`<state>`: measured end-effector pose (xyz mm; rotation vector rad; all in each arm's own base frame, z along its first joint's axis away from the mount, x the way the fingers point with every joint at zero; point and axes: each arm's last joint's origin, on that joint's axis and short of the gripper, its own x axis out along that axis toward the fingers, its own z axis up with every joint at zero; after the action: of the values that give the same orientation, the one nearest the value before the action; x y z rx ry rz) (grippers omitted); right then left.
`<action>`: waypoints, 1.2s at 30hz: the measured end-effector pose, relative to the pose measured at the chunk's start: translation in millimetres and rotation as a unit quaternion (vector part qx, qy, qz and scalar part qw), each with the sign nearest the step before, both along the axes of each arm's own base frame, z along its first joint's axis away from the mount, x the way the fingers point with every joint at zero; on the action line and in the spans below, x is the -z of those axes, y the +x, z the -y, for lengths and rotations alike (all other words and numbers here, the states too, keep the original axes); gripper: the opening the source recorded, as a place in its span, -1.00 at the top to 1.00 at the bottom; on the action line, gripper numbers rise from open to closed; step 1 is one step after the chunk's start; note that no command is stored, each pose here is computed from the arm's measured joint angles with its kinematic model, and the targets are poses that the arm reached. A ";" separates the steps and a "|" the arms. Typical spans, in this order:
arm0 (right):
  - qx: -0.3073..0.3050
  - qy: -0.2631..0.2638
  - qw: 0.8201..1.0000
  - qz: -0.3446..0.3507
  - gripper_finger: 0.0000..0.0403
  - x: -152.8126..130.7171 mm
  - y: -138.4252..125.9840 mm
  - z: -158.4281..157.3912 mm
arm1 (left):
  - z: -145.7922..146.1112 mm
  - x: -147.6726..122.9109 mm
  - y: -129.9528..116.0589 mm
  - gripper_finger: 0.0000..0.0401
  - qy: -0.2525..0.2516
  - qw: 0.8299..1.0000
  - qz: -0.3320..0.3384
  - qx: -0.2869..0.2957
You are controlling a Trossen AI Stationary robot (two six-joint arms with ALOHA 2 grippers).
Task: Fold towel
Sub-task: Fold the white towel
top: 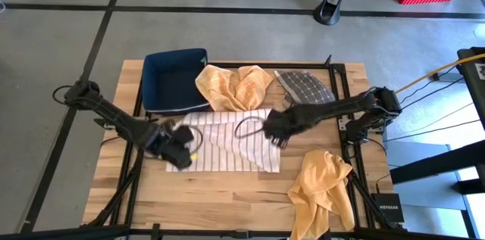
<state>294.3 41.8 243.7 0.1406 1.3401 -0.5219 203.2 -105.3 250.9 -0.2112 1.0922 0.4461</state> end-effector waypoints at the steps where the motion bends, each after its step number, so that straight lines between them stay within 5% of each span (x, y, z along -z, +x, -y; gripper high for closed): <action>1: -0.025 0.011 0.999 0.027 -0.09 0.9 3.7 -10.4 | 9.0 1.7 1.5 0.21 -0.019 0.999 0.020 0.017; 7: -0.119 0.015 0.973 0.197 -0.12 36.8 23.1 -67.1 | 40.1 48.6 -0.7 0.26 -0.051 0.996 0.049 0.059; 12: -0.099 0.027 0.980 0.173 -0.08 83.7 24.5 -72.3 | 36.9 92.8 -1.4 0.30 -0.056 0.998 -0.014 0.030; 18: -0.106 0.114 0.981 0.116 -0.04 109.0 23.5 -81.8 | 38.4 119.4 -0.9 0.30 -0.127 0.986 -0.108 0.028; 27: -0.102 0.260 0.953 0.121 -0.04 108.2 22.8 -118.6 | 63.6 104.6 -16.0 0.30 -0.266 0.944 -0.191 0.048; 30: -0.114 0.284 0.946 0.106 -0.04 93.6 24.1 -124.0 | 73.6 79.7 -15.2 0.30 -0.305 0.937 -0.157 0.060; 33: -0.151 0.266 0.943 0.131 -0.04 63.8 29.4 -124.4 | 75.5 59.1 -11.7 0.30 -0.272 0.956 -0.075 0.078; 36: -0.189 0.147 0.955 0.176 -0.04 49.7 35.7 -117.0 | 71.6 44.5 -4.8 0.30 -0.172 0.980 0.052 0.089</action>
<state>330.0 158.7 194.0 0.2052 1.0505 0.0311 198.3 -176.9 206.4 -0.4325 1.0699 0.0821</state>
